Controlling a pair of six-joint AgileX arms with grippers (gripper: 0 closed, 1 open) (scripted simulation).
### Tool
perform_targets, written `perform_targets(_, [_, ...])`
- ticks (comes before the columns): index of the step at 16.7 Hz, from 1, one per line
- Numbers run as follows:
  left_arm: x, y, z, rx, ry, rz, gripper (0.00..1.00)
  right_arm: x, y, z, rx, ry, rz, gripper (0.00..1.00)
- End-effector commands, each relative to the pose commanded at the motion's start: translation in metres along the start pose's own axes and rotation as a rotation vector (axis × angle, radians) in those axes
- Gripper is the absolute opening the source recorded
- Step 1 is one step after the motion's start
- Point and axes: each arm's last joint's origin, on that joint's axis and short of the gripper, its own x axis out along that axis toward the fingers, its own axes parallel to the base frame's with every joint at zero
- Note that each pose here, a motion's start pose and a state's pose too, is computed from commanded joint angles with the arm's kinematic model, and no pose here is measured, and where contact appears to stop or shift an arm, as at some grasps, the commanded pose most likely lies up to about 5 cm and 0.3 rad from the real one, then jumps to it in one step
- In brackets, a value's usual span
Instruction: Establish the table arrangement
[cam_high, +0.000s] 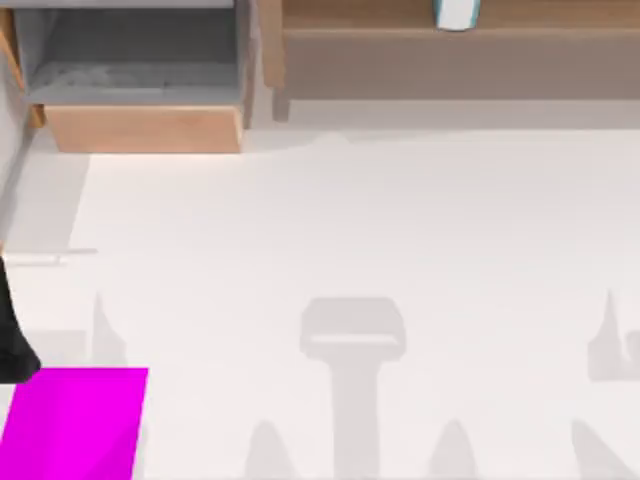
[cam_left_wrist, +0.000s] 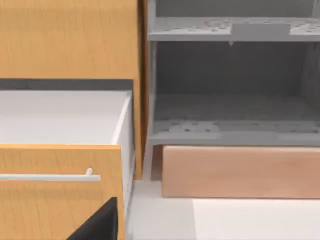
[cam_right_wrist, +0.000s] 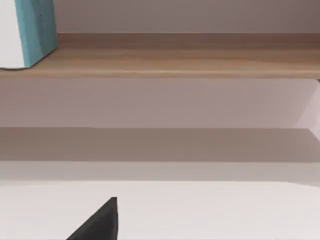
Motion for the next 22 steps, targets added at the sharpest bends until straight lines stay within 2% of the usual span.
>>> perform_targets(5, [0.0,0.003,0.012,0.017,0.032,0.033,1.0,0.0,0.0,0.0,0.0,0.0,0.0,1.0])
perform_targets(8, [0.004,0.008,0.042,0.051,0.115,0.088,1.0,0.0,0.0,0.0,0.0,0.0,0.0,1.0])
perform_targets(12, [0.027,0.018,0.097,0.099,0.314,0.15,1.0,0.0,0.0,0.0,0.0,0.0,0.0,1.0])
perform_targets(15, [0.066,0.031,0.135,0.124,0.517,0.176,1.0,0.0,0.0,0.0,0.0,0.0,0.0,1.0])
perform_targets(18, [0.126,0.052,0.159,0.133,0.741,0.184,1.0,0.0,0.0,0.0,0.0,0.0,0.0,1.0])
perform_targets(20, [0.172,0.071,0.161,0.129,0.891,0.182,1.0,0.0,0.0,0.0,0.0,0.0,0.0,1.0])
perform_targets(22, [0.219,0.092,0.152,0.114,1.034,0.176,1.0,0.0,0.0,0.0,0.0,0.0,0.0,1.0])
